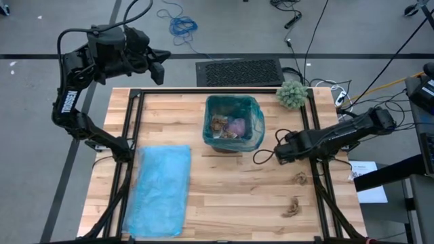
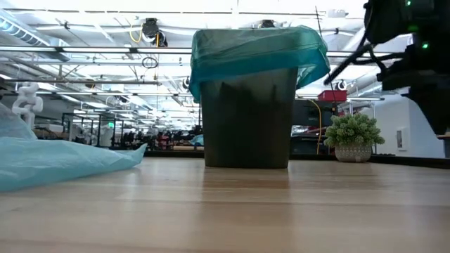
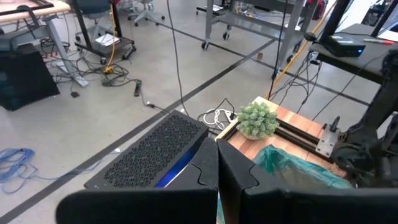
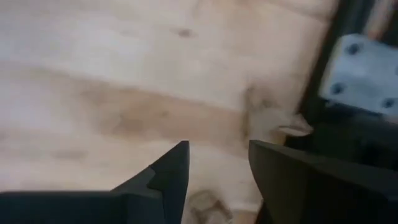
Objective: Place trash/remove bag and relplace
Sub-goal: Put the brown napkin into the trash bin
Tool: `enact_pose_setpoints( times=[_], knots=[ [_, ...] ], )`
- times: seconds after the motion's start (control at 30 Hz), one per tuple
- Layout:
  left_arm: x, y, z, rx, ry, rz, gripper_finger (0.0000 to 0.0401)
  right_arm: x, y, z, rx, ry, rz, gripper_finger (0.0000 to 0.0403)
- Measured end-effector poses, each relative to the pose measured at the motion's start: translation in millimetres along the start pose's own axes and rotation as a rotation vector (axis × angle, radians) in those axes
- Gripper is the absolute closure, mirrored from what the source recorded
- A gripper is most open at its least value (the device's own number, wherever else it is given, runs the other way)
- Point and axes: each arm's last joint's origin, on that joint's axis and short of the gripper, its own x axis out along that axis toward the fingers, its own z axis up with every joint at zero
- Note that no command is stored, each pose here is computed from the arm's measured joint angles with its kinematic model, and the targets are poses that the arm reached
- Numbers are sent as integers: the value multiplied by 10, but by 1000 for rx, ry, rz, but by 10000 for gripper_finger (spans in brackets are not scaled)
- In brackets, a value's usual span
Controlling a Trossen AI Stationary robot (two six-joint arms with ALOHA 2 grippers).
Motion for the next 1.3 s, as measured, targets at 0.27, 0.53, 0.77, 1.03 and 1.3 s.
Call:
enact_pose_setpoints(
  times=[0.27, 0.53, 0.77, 1.03, 1.3],
  knots=[
    [0, 1, 0, -1, 0, 4, 401, -90, 169, 14, -273, -26, 147, 245],
    [4, 2, -4, 0, 4, 5, 401, -63, 129, 167, -587, -13, 52, 254],
    [50, -6, -9, 2, 17, 7, 401, 170, 215, 449, -676, 103, -87, 254],
    [62, -7, -11, 2, 21, 7, 401, 507, 266, 683, -753, 319, -244, 254],
    [60, -7, -11, -17, 21, 7, 401, 629, 225, 740, -768, 504, -230, 254]
  ],
)
